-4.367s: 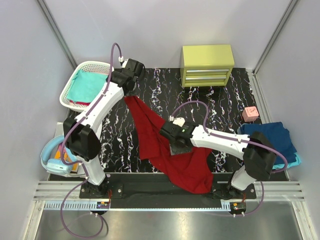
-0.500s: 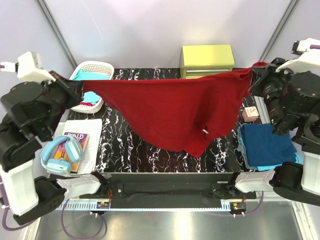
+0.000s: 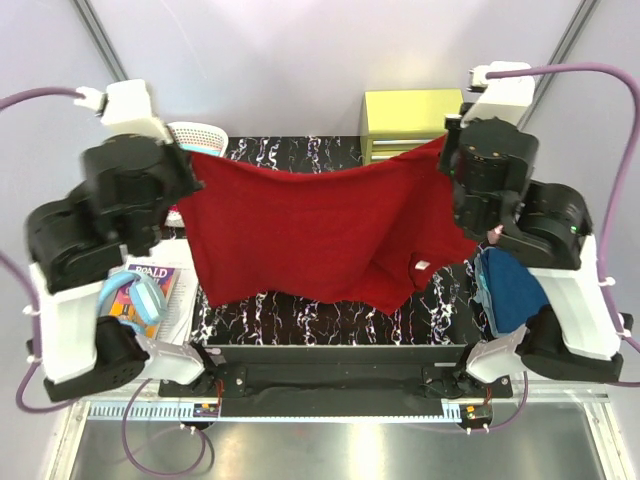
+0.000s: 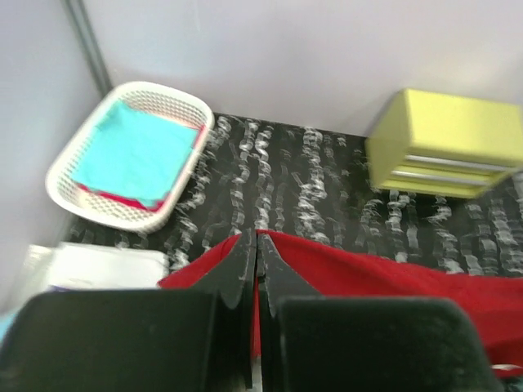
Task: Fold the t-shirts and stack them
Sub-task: Flatten out the tshirt
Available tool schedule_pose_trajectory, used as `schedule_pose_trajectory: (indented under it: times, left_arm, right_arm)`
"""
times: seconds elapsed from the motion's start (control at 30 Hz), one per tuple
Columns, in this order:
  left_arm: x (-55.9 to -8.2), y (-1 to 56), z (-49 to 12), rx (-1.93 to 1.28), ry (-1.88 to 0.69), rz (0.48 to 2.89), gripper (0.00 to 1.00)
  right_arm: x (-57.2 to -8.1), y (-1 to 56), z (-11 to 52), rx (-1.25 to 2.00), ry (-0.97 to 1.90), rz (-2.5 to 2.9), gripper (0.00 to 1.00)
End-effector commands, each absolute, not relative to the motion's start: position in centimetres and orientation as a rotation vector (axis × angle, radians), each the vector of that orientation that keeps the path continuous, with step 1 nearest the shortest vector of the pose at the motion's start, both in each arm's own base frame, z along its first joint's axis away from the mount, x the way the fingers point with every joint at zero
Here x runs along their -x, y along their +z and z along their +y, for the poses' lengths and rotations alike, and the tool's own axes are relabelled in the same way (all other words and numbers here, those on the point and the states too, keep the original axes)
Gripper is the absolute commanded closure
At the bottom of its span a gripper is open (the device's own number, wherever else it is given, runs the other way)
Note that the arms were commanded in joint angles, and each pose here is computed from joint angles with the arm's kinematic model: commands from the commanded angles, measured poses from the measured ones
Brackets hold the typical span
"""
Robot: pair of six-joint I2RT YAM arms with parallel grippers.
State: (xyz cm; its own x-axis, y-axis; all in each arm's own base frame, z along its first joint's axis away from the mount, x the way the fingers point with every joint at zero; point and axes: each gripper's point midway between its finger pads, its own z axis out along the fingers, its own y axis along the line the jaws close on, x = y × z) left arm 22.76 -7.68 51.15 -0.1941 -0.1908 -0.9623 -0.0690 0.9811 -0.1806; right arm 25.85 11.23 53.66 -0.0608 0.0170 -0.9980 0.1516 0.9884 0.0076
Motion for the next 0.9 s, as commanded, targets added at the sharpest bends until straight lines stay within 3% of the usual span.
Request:
schedule_pose_trajectory:
  times: [0.0, 0.23, 0.4, 0.87]
  left_arm:
    - [-23.6, 54.4, -6.1, 0.213, 0.153, 1.632, 1.0]
    - [-22.2, 60.3, -6.9, 0.254, 0.337, 1.54, 1.0]
    - [-20.7, 62.8, -8.0, 0.279, 0.173, 1.544, 1.0]
    - [-18.7, 62.9, -10.3, 0.148, 0.074, 1.622, 1.0]
  right_arm:
    - [-25.2, 57.9, 9.4, -0.234, -0.148, 1.525, 1.0]
    - [-24.6, 60.5, 10.7, -0.246, -0.12, 1.481, 1.0]
    - [-23.7, 61.8, 11.7, -0.238, -0.093, 1.467, 1.0]
    - [-21.0, 64.3, 14.5, -0.176, -0.054, 1.46, 1.0]
